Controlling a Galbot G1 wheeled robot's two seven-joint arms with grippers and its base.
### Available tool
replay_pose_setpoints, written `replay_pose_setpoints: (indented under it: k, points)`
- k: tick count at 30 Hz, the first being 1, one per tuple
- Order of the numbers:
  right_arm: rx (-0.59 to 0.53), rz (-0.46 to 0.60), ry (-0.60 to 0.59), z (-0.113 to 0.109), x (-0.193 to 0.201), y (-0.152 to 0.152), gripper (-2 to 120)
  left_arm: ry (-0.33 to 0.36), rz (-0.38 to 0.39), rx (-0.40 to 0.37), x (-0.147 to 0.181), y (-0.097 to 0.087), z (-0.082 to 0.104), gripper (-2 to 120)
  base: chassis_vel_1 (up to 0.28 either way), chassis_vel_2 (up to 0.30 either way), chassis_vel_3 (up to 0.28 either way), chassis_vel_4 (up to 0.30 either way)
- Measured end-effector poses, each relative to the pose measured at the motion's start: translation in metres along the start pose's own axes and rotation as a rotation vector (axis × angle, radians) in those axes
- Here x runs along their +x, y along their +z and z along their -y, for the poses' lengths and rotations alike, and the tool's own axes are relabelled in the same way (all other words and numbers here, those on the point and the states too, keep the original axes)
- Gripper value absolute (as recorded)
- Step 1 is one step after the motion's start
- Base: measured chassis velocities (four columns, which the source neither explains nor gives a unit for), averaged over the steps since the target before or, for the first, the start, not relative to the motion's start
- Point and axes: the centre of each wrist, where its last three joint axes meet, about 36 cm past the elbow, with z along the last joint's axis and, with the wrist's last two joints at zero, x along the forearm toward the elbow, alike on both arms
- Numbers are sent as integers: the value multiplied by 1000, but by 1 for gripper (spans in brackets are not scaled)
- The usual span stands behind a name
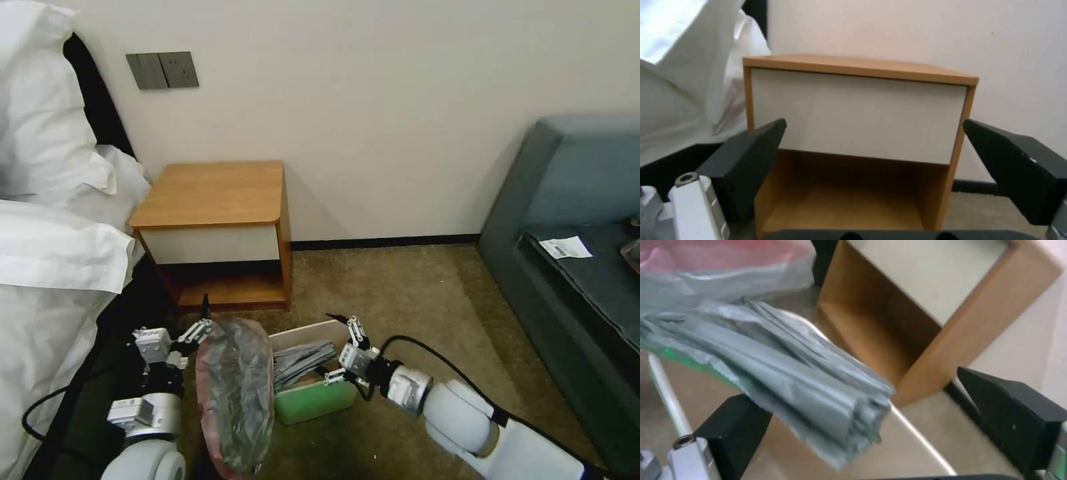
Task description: Pick up the garbage bag from the table and place it over the trash can.
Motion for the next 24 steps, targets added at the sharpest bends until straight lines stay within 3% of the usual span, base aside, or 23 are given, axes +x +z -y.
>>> replay_pose_setpoints:
  k: [8,11,24]
  points:
    - [-8,-83,-22,24,8,-2,100,-4,3,3,2,1,2,99,0,0,0,0]
    - [-69,-100,-47,30,17,-5,100,-5,8,4,2,-1,4,99,0,0,0,0]
    - [-130,-71,-45,48,65,-19,100,0,25,5,-3,-6,4,99,0,0,0,0]
